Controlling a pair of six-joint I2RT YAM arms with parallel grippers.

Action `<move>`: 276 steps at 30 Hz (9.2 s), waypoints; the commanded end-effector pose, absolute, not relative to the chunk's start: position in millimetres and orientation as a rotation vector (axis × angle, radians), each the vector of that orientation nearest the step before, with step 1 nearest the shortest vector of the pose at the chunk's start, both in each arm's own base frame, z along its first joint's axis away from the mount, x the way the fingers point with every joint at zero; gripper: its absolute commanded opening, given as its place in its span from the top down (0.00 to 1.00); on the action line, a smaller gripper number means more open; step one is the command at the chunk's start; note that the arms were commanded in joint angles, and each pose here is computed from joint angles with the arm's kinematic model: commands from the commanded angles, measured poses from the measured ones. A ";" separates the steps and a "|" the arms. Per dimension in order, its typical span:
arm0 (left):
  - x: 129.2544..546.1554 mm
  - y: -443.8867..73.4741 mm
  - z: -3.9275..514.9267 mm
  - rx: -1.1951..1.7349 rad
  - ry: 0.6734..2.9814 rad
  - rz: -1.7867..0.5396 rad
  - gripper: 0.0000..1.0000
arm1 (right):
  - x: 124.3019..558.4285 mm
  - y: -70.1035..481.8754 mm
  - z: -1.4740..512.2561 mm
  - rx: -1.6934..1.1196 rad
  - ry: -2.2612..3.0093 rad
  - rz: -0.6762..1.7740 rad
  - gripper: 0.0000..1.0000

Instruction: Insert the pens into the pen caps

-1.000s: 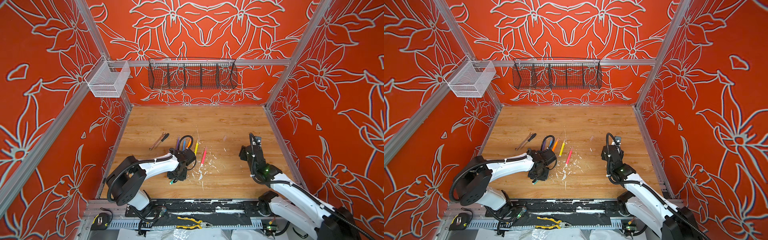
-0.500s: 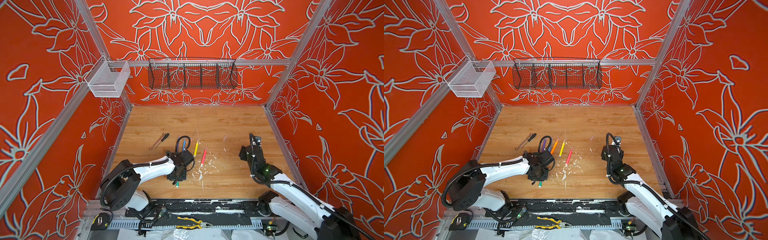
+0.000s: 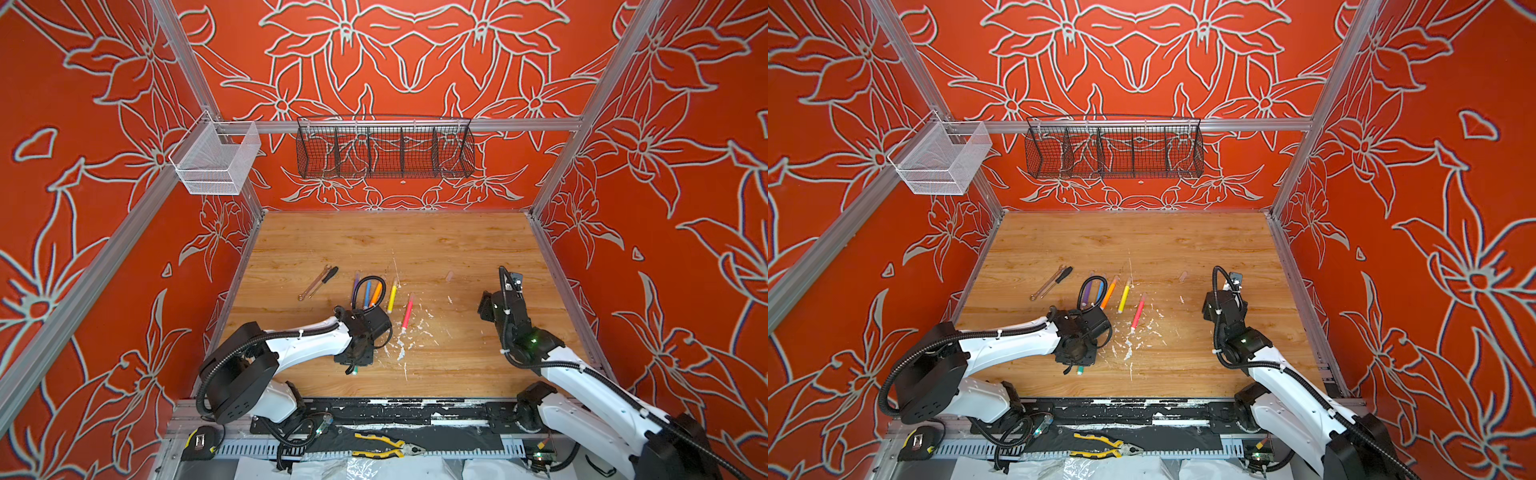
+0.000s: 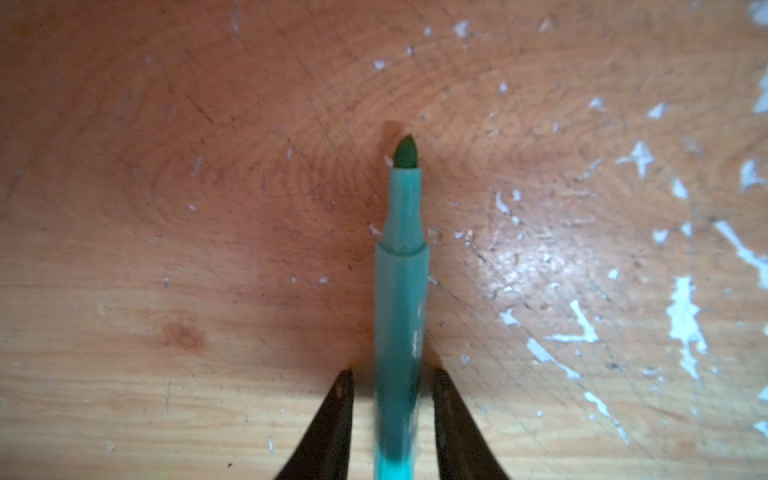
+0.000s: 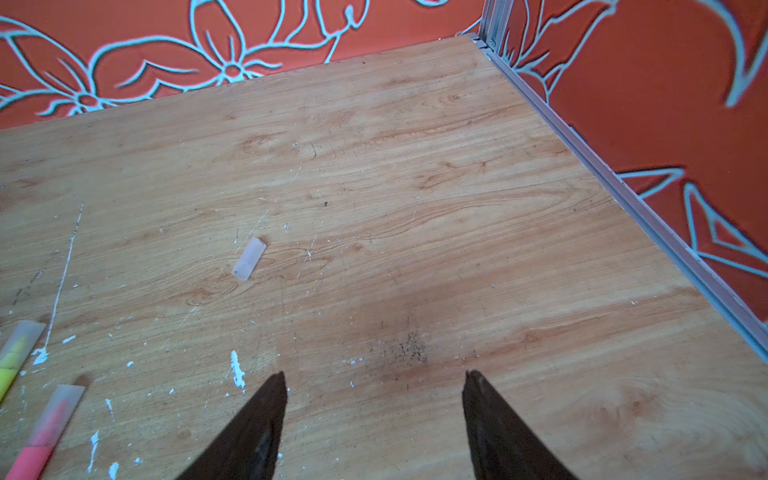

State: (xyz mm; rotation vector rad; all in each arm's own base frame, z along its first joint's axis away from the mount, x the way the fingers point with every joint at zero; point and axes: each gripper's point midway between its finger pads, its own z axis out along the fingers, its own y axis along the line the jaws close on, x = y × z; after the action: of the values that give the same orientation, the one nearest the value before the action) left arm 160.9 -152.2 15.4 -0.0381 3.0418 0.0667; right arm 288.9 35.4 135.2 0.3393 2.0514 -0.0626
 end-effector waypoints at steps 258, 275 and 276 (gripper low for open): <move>261.8 -294.7 198.0 0.618 2.084 -0.871 1.00 | 345.0 171.0 211.8 0.300 2.183 0.735 0.92; 248.8 -295.7 210.7 0.655 2.015 -0.891 1.00 | 291.8 232.1 296.5 0.200 1.835 1.200 0.92; 248.5 -295.4 211.4 0.654 2.014 -0.891 1.00 | 292.1 236.3 295.0 0.194 1.841 1.206 0.92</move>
State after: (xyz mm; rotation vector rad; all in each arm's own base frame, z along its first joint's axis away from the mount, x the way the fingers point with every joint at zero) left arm 251.4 -293.9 202.1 0.6333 2.0618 -0.8815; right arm 291.6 224.9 288.9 0.1896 1.8764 1.1293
